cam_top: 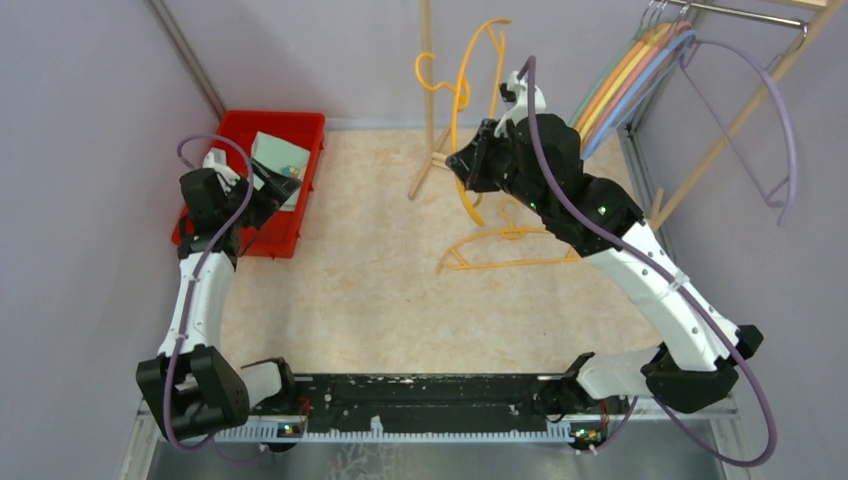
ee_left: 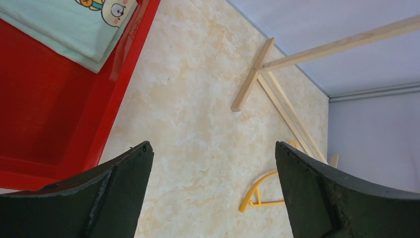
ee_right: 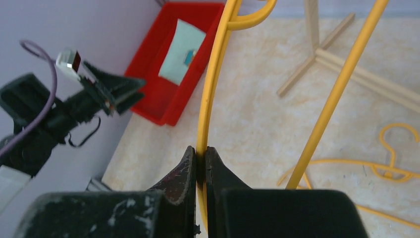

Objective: Organize the hangers

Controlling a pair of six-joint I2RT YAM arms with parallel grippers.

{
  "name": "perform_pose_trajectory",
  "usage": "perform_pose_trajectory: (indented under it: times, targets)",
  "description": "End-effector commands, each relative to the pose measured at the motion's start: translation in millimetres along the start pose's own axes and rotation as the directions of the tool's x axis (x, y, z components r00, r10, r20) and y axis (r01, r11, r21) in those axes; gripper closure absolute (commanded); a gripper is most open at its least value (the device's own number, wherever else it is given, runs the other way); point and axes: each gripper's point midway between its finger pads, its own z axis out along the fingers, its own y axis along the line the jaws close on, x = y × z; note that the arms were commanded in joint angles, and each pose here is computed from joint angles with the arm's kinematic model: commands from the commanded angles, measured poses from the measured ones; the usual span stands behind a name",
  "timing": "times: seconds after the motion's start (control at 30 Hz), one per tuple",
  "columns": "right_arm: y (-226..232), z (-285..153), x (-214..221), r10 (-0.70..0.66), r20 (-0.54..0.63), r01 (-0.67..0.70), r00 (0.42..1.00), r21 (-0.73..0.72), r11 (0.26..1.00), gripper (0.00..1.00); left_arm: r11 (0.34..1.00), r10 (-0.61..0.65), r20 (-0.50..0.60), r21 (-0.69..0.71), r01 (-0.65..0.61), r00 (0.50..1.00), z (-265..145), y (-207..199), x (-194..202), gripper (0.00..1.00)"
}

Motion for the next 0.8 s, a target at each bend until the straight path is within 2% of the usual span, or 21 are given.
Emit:
perform_pose_trajectory:
  times: [0.0, 0.17, 0.37, 0.53, 0.57, 0.77]
  targets:
    - [-0.6, 21.2, -78.1, 0.043, 0.293, -0.063, 0.955, 0.057, 0.996, 1.0, 0.996, 0.064, -0.009, 0.065, -0.063, 0.998, 0.8, -13.0, -6.8, 0.03]
    - [-12.5, 42.8, -131.6, 0.053, 0.441, -0.09, 0.896, 0.064, 0.994, 1.0, 0.993, 0.07, -0.023, 0.095, -0.068, 0.997, -0.3, -20.0, -6.7, 0.03]
    - [-31.1, 67.8, -175.1, 0.047, 0.533, -0.106, 0.845, 0.081, 0.991, 1.0, 0.993, 0.067, -0.046, 0.104, -0.062, 0.997, 1.8, -18.6, -0.8, 0.03]
    - [-44.1, 79.4, -195.8, 0.058, 0.565, -0.126, 0.823, 0.082, 0.989, 1.0, 0.993, 0.069, -0.054, 0.103, -0.063, 0.996, 2.4, -17.1, 1.2, 0.03]
    - [-51.2, 94.7, -191.2, 0.054, 0.551, -0.128, 0.833, 0.097, 0.987, 1.0, 0.993, 0.072, -0.055, 0.102, -0.066, 0.996, 2.7, -16.7, 1.7, 0.03]
    - [-81.1, 113.3, -187.5, 0.054, 0.532, -0.158, 0.845, 0.151, 0.976, 1.0, 0.993, 0.075, -0.061, 0.094, -0.069, 0.995, 3.0, -13.7, 4.0, 0.03]
